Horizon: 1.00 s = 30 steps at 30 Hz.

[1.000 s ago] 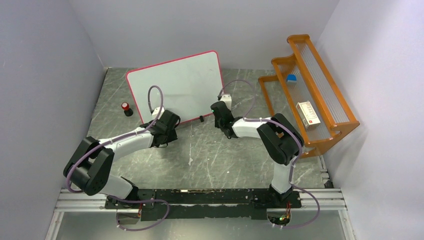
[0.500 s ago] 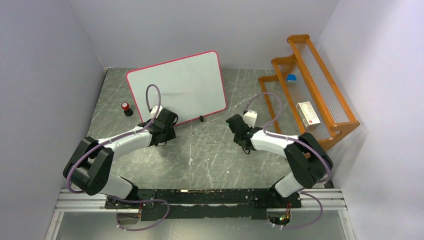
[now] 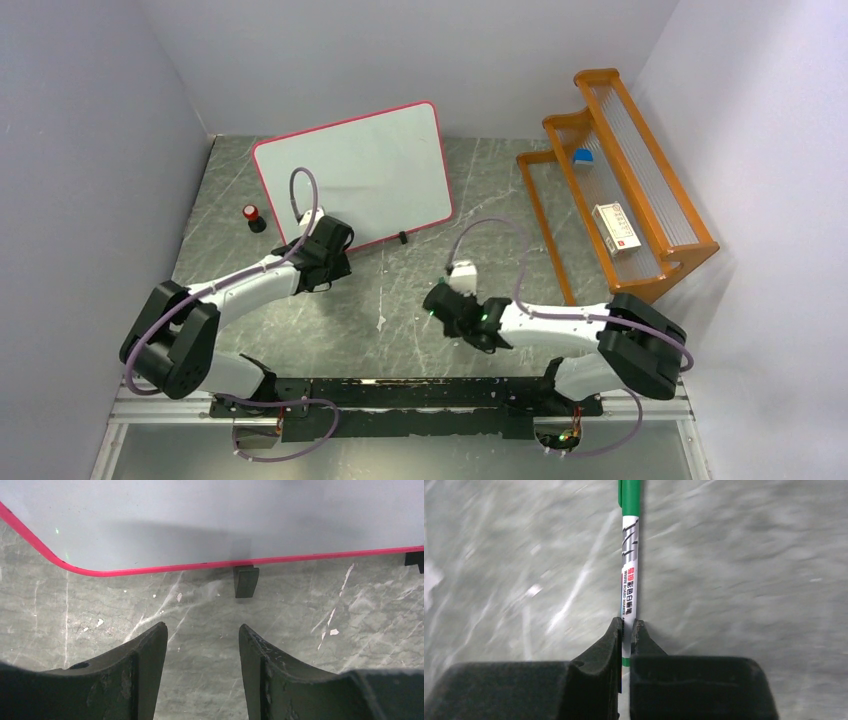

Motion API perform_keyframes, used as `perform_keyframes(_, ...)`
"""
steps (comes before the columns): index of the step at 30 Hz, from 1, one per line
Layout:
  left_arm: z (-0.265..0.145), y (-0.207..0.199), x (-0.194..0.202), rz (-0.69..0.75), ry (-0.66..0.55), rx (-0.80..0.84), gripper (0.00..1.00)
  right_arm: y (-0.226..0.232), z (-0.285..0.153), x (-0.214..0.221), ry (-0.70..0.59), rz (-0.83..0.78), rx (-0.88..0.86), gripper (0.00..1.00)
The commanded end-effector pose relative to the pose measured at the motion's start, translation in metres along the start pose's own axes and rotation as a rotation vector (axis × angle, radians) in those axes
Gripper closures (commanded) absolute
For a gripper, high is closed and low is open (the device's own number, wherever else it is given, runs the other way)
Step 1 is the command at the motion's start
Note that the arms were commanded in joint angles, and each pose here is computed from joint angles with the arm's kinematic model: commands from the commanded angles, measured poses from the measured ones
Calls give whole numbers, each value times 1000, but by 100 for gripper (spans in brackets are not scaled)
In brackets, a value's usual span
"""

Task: Write a sentence on the whiteboard
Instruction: Move the whiteboard marker to the center of the board.

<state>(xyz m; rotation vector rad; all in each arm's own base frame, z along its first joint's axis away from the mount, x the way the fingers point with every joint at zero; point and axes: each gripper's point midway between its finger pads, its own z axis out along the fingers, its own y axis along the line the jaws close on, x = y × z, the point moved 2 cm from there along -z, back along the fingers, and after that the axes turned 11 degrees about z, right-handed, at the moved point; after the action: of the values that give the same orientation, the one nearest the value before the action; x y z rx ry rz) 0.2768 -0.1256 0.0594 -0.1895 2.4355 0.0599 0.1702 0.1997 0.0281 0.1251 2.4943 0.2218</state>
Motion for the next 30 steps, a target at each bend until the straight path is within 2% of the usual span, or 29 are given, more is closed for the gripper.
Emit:
perform_keyframes(1,-4,2,-7,0,-23,2,41,8,-10,64,136,-155,-33,100)
perform_keyframes(3,-4,2,-7,-1,-20,3,41,14,-13,75,145,-209,-39,100)
perform_keyframes(5,-2,2,-6,1,-18,-1,42,18,-15,79,138,-243,-29,92)
perform_keyframes(10,3,-4,-9,-4,-18,4,45,29,-28,57,62,-261,-48,54)
perform_keyframes(15,10,-15,-14,-14,-11,23,49,40,-45,25,-55,-254,-88,28)
perform_keyframes(19,14,-24,-15,-34,-7,56,49,38,-46,6,-138,-249,-58,20)
perform_keyframes(26,33,-31,-20,-34,-9,20,48,34,-40,-14,-185,-188,-53,18)
perform_keyframes(30,44,-34,-19,-34,-2,-3,55,31,-40,-23,-205,-167,-56,18)
